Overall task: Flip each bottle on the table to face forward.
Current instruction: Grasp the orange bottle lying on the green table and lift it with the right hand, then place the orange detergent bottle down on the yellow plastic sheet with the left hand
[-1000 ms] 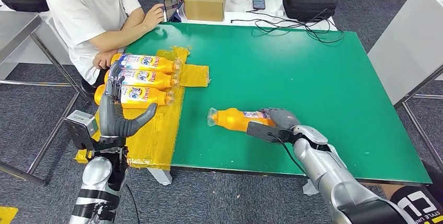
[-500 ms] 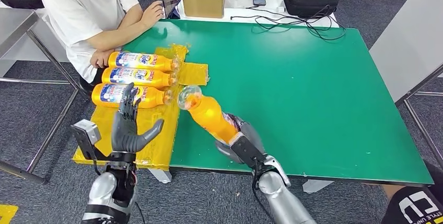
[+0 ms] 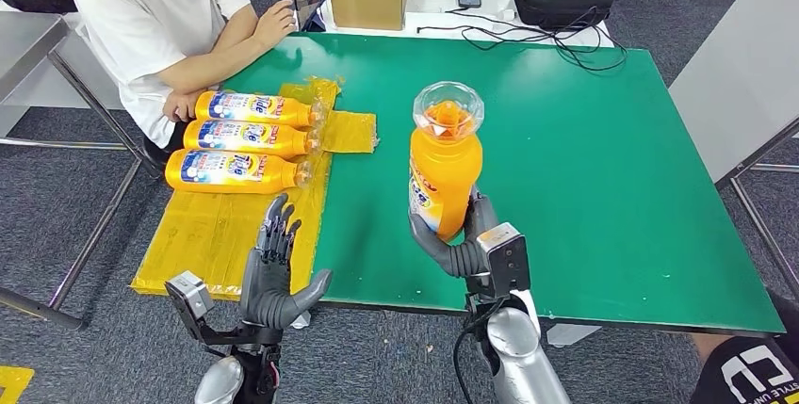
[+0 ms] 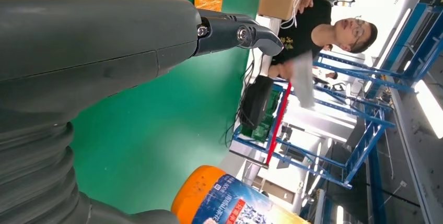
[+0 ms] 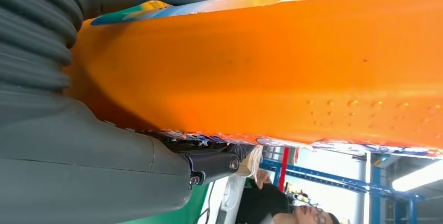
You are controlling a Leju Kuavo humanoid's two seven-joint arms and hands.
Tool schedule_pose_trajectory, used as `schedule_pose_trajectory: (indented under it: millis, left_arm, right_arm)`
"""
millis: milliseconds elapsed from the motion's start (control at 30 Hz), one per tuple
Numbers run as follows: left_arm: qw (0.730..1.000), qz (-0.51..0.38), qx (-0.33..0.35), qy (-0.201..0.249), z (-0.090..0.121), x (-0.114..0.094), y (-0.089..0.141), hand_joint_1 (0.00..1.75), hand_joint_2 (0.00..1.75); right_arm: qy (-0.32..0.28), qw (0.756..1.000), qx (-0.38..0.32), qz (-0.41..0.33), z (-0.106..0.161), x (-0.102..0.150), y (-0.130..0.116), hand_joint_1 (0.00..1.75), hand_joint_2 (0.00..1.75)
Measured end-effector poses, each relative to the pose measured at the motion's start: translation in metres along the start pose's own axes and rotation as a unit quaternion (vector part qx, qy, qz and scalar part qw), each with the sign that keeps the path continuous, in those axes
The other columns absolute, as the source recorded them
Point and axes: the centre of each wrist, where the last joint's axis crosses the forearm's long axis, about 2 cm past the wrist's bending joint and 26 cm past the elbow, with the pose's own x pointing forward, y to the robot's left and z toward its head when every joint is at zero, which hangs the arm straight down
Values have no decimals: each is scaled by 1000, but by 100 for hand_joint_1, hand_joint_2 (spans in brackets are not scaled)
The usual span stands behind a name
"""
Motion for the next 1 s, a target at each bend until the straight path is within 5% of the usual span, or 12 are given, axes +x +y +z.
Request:
schedule_pose_trajectory:
  millis: [333, 533, 733, 1000]
  left_arm:
    - [998, -5, -62, 21, 3, -15, -15, 0, 175]
    - [997, -1, -74, 31, -11, -19, -27, 0, 175]
    - [998, 20, -49, 42, -21, -18, -28, 0, 175]
    - [997, 30, -57, 31, -20, -17, -30, 0, 175]
  right_arm:
    - [-21, 999, 24, 30, -3, 6, 4, 175, 175]
    - [-37, 986, 119, 114, 0, 3, 42, 175, 175]
    - [-49, 974, 185, 122, -3, 3, 73, 175, 175]
    - [-18, 965, 227, 131, 2, -16, 88, 175, 175]
